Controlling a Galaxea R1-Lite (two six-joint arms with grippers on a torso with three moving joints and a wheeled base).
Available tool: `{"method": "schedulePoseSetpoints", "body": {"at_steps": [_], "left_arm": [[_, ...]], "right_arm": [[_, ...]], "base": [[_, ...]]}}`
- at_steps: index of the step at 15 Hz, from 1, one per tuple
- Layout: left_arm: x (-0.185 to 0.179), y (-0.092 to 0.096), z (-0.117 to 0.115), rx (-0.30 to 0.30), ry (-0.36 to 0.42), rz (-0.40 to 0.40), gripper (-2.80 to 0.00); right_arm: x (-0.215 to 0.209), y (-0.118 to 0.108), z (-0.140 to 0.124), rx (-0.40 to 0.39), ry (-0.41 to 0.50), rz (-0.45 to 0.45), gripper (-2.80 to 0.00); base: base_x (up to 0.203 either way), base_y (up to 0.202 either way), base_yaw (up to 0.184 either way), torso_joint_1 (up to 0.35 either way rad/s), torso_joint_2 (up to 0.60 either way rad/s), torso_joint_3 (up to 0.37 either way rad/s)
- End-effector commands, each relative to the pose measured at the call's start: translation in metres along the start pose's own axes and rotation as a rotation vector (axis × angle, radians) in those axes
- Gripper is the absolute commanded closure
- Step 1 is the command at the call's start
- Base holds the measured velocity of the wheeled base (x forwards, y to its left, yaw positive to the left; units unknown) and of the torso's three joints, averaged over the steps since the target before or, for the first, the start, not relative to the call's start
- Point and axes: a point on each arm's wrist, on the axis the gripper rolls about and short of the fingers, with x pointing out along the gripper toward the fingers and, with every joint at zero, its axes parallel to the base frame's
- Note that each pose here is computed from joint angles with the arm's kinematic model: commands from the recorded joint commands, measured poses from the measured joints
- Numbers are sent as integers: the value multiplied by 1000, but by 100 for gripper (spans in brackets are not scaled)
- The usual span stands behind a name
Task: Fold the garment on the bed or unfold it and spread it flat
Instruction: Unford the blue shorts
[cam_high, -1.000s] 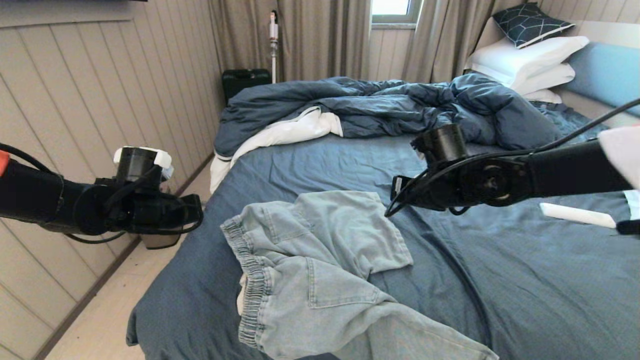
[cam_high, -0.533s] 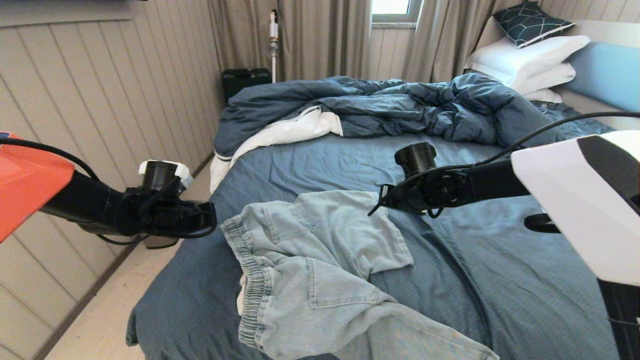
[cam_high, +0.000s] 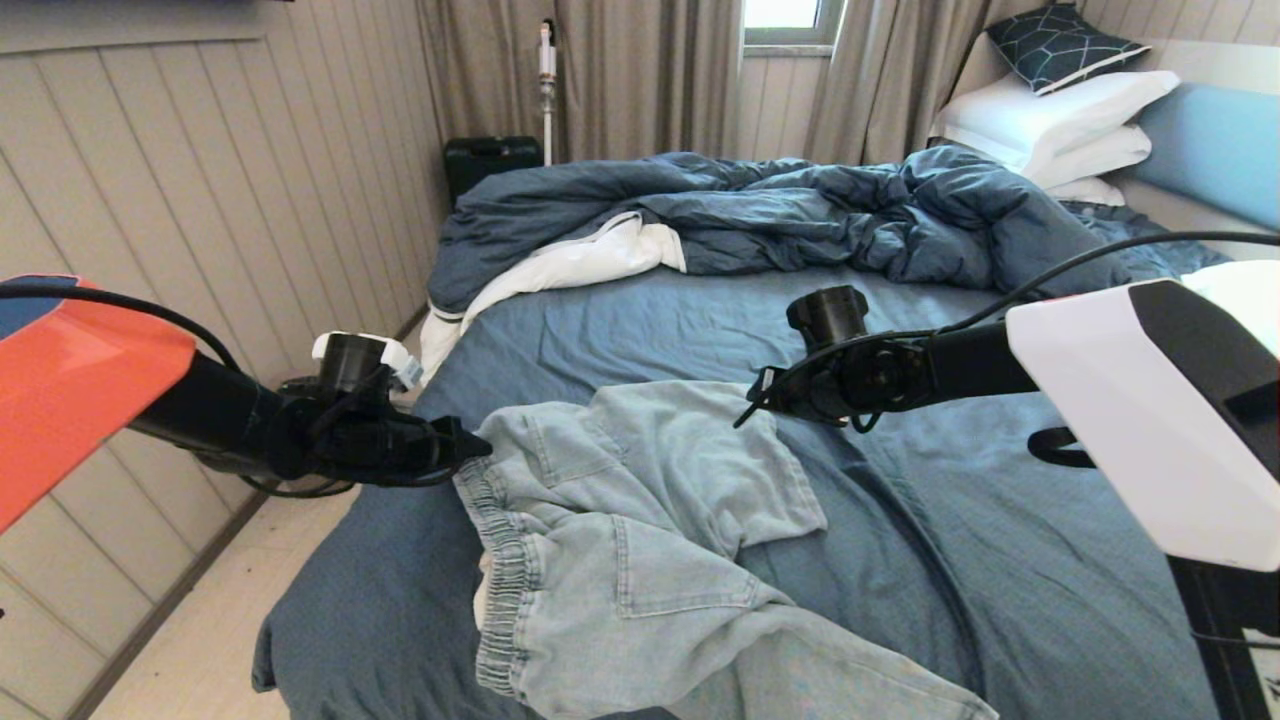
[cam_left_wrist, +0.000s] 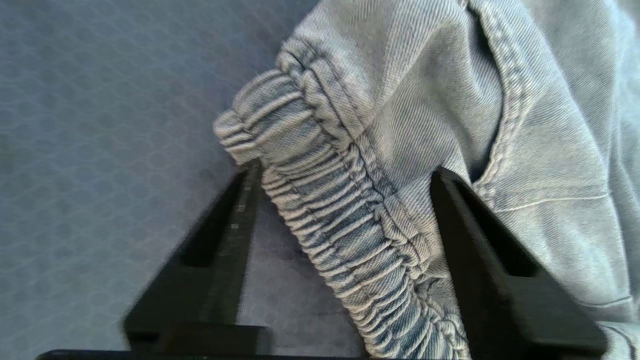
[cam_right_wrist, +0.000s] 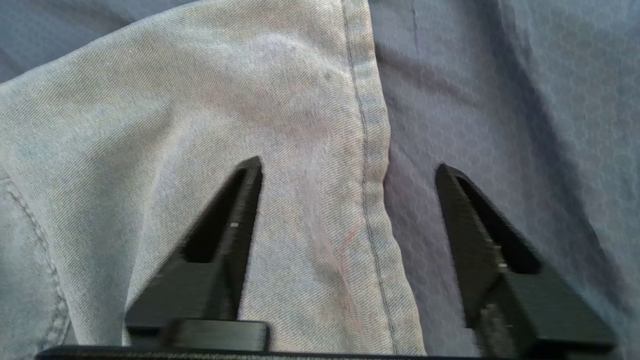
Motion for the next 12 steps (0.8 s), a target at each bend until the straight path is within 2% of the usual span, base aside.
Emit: {"method": "schedulePoseSetpoints", "body": {"at_steps": [1, 4, 12], "left_arm": [[6, 3, -3, -4, 11, 3, -280], [4, 3, -2, 3, -11, 4, -280], [12, 7, -6, 6, 4, 15, -280]], "right_arm": [[0, 0, 0, 2, -1, 0, -280], [5, 0, -4, 0, 11, -4, -280], [8, 0, -6, 0, 15, -5, -280]], "base": [[0, 0, 0, 0, 0, 0], [0, 0, 0, 0, 0, 0], [0, 0, 0, 0, 0, 0]]}}
